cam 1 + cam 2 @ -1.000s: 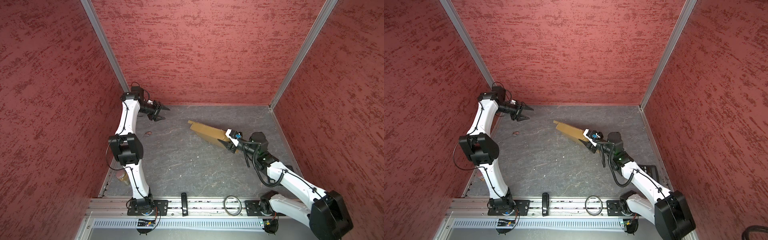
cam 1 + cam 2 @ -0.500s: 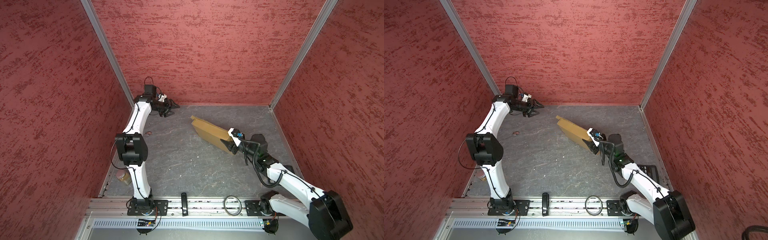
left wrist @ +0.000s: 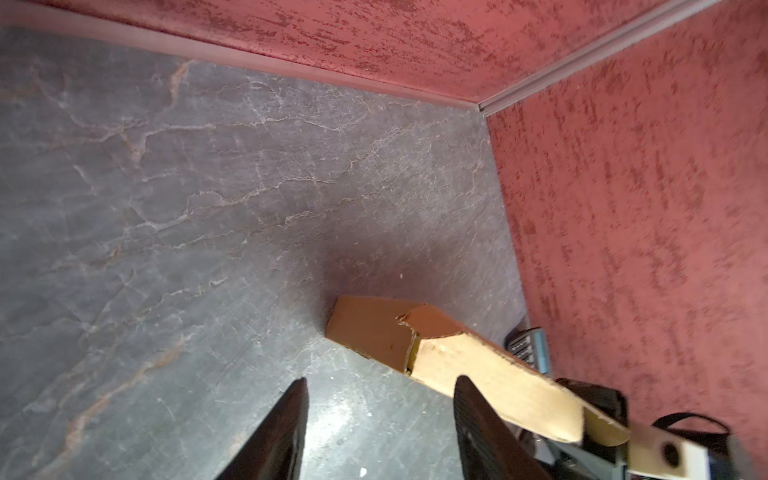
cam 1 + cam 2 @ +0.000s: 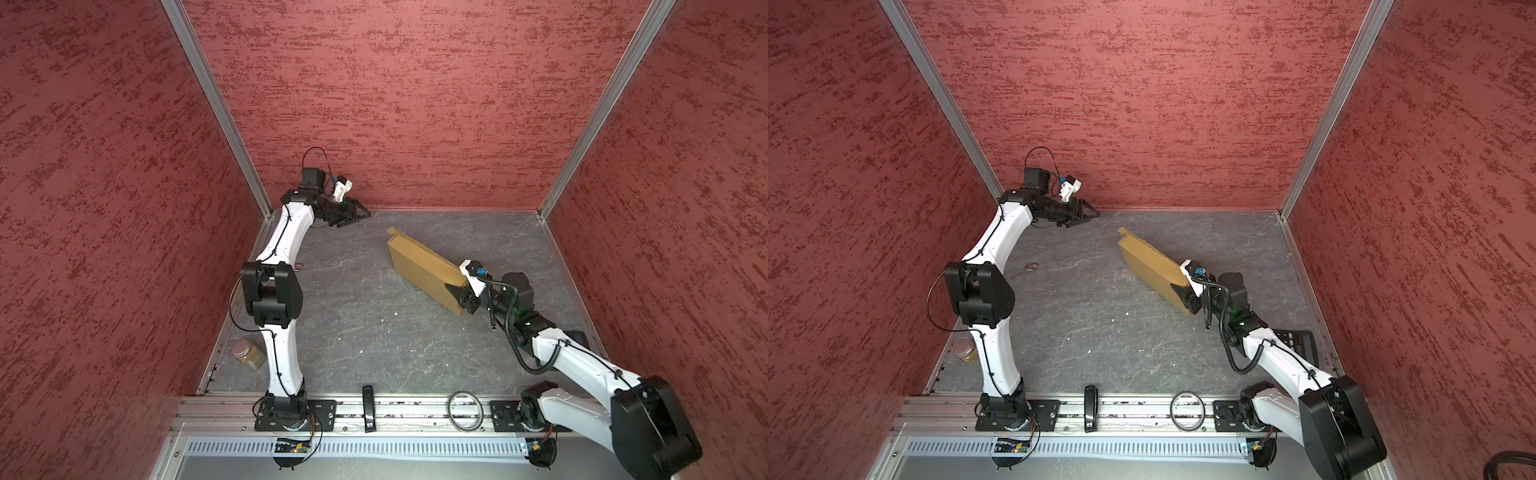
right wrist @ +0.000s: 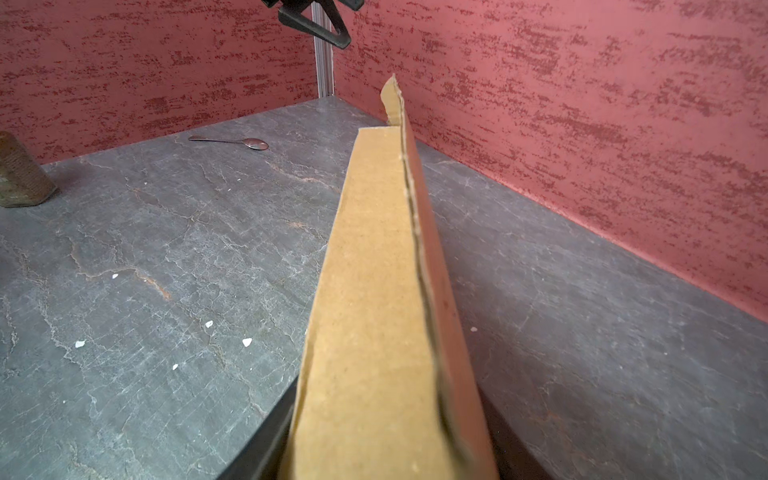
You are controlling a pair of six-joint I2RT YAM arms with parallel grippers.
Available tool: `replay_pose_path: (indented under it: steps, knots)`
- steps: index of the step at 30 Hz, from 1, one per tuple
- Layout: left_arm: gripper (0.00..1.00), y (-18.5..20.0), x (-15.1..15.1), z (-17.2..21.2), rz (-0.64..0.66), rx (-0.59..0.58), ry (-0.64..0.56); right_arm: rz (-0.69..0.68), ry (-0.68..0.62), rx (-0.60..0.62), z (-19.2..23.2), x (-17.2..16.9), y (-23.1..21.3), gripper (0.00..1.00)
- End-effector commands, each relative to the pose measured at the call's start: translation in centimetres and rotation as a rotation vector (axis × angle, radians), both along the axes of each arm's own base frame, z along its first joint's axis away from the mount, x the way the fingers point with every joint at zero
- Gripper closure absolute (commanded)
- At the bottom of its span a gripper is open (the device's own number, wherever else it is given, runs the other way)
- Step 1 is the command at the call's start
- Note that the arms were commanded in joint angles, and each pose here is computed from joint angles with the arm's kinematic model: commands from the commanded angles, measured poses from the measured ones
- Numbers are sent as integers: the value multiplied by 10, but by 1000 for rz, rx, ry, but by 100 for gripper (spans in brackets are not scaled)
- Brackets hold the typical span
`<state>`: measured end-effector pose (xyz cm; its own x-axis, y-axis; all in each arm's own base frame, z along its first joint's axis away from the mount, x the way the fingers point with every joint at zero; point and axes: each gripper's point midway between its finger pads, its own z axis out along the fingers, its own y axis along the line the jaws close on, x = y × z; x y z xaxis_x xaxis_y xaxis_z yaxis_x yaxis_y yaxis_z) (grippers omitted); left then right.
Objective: Fold the paper box
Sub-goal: 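Lower the box with the right gripper while left gripper reaches its far end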
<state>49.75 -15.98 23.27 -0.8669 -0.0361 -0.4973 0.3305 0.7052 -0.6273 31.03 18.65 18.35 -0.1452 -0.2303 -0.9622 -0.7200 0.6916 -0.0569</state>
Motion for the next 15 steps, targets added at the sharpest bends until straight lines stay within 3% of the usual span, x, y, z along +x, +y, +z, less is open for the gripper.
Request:
replay_pose_path:
  steps: [1, 10, 15]
  knots:
    - [42, -16, -20, 0, -159, 134, -162, 3, 57, 1, -13, -2, -2, 47]
    - [41, -43, -19, -1, -329, 115, -331, 2, 91, -20, -18, -1, -4, 47]
    - [49, -52, -12, -4, -388, 166, -416, -2, 92, -21, -18, -1, -5, 47]
